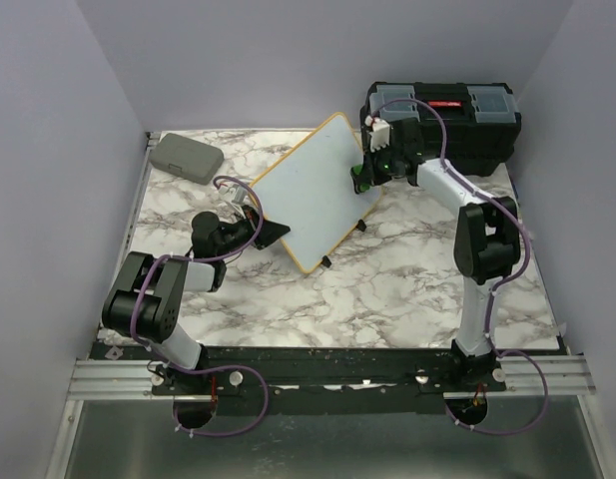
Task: Erase the whiteboard
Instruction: Erase the whiteboard at the whiteboard stand.
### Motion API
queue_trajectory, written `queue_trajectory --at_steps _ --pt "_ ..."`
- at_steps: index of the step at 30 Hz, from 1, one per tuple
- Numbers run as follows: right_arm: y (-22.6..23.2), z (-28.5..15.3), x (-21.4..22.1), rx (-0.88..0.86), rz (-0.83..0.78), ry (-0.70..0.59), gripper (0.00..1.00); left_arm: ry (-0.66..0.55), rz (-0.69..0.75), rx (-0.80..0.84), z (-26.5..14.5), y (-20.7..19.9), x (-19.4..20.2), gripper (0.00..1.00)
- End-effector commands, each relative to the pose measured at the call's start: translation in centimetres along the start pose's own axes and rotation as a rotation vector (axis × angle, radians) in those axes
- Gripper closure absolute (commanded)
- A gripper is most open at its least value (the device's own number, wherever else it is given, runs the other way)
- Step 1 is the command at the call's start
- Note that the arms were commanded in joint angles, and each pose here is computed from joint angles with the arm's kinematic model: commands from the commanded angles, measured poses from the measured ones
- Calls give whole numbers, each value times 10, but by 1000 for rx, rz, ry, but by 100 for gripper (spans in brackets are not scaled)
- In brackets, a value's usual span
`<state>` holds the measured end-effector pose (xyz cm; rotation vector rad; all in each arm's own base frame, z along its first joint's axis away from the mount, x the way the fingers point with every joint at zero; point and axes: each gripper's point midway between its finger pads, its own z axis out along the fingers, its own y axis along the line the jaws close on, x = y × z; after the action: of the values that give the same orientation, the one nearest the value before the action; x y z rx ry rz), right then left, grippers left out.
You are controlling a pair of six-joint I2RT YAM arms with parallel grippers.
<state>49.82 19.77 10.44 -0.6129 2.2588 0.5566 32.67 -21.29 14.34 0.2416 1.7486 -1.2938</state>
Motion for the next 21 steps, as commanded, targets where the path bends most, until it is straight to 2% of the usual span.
queue_trajectory --at_steps 1,5,13,17,21 --pt "62 15 -29 -162 -134 -81 99 140 4 186 -4 -35 25 100" --pt "115 11 -18 -238 -212 -87 99 140 4 181 -4 -34 25 100" --pt "224 -18 32 -376 -324 -78 99 129 4 173 -2 -32 23 100" --pt "233 -21 44 -352 -336 -109 99 126 2 172 -2 -32 23 100" --pt "189 -13 29 -155 -303 -143 99 128 3 174 -3 -33 23 100"
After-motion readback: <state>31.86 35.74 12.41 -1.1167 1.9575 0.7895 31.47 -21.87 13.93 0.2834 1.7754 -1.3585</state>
